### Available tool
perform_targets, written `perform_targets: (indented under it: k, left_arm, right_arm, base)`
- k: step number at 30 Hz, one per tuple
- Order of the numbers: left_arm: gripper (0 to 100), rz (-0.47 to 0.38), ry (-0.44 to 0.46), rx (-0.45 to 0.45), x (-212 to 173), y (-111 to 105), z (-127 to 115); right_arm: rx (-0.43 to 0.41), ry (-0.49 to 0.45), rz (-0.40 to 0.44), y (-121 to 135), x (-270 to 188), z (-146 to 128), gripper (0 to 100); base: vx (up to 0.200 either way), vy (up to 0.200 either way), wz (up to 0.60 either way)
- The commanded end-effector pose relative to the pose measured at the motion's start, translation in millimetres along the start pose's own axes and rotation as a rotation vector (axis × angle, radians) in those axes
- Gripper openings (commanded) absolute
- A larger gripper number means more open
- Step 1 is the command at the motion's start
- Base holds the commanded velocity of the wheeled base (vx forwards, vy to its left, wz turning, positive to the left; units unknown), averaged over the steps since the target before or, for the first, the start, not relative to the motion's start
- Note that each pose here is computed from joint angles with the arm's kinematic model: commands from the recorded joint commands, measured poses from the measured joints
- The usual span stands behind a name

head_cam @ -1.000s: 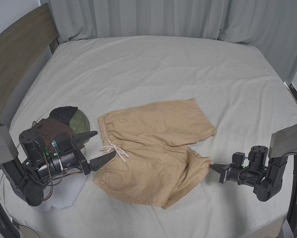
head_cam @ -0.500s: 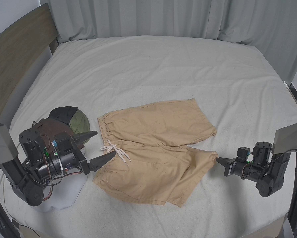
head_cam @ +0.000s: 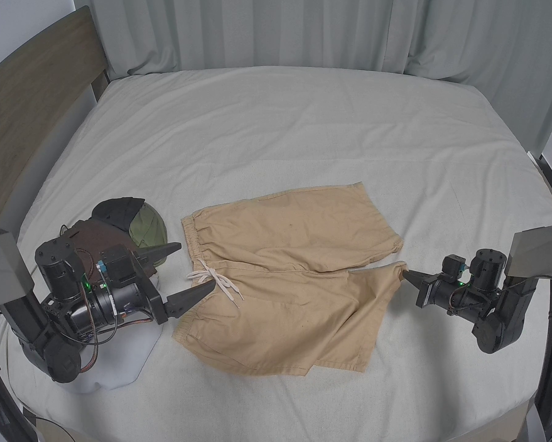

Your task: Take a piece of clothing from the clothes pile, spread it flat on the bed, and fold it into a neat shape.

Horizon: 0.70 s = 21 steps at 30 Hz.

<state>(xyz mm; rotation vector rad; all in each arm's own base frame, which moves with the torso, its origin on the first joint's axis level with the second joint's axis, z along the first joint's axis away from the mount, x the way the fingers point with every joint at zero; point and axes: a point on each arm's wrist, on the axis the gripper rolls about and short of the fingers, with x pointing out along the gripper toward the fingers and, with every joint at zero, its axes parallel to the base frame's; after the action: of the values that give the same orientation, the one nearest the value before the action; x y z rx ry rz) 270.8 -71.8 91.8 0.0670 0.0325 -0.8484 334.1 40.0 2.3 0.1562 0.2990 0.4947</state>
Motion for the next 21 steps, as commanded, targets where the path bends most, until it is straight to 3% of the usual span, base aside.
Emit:
perform_targets:
  k: [1, 21]
  left_arm:
    - [100, 0.0, -0.001, 0.001, 0, 0, 0]
    - [100, -0.006, 0.0, 0.0, 0, -2, 0]
  right_arm:
    - [-0.009, -0.034, -0.008, -2, 6, 7, 0]
    - [-0.005, -0.077, -0.007, -7, 24, 10, 0]
  base:
    - [0.0, 0.0, 0.0]
    - [0.0, 0.0, 0.0]
